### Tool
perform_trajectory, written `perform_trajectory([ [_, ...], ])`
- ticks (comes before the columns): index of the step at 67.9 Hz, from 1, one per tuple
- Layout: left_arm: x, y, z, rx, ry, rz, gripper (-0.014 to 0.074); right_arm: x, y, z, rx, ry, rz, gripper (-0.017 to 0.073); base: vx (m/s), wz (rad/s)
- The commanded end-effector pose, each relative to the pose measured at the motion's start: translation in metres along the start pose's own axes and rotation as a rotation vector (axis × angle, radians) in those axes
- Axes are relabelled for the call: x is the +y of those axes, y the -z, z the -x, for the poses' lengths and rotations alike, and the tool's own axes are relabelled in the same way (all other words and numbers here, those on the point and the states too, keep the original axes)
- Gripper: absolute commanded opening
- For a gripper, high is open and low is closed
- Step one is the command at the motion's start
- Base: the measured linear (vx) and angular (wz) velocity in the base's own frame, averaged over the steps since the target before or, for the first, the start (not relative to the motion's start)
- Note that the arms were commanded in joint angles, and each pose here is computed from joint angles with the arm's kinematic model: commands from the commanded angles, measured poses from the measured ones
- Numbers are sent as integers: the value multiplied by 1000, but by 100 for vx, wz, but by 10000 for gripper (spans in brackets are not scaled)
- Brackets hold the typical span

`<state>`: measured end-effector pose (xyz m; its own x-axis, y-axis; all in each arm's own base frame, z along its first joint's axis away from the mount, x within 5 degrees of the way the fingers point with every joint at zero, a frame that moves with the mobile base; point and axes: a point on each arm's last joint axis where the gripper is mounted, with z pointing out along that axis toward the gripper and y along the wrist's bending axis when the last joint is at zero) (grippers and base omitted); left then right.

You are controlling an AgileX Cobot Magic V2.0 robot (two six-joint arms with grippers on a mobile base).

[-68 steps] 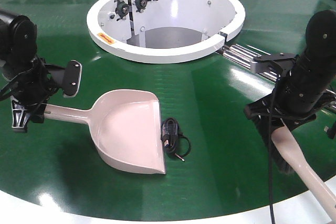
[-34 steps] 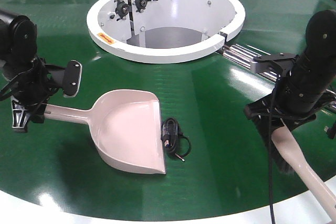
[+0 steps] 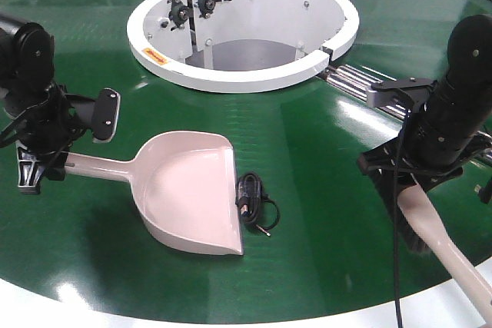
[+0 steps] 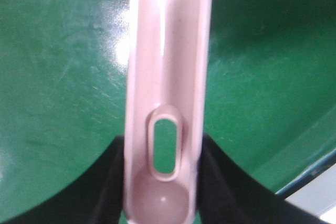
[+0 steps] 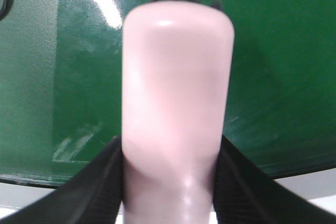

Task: Clean and inspect green conveyor with broom and dustpan
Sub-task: 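Sweep the black cable into the dustpan with the brush in the right gripper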

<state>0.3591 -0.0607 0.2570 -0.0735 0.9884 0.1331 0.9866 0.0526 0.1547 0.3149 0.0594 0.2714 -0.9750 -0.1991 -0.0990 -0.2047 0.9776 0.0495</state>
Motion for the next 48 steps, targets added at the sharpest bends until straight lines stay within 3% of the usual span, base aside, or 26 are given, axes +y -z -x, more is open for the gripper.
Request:
perform_trajectory([
  [1,1,25,1,-47,9,78,-6,0,21,-1,-85,9,1,-4,0,0],
  [11,1,25,1,-47,9,78,-6,1,16,6,-111,1,11,-4,0,0],
  [21,0,25,1,-46,9,77,-6,4,4,19,-45,-11,57,-4,0,0],
  [48,0,25,1,-45,9,74,-6,42,-26,65,34,57,123,-4,0,0],
])
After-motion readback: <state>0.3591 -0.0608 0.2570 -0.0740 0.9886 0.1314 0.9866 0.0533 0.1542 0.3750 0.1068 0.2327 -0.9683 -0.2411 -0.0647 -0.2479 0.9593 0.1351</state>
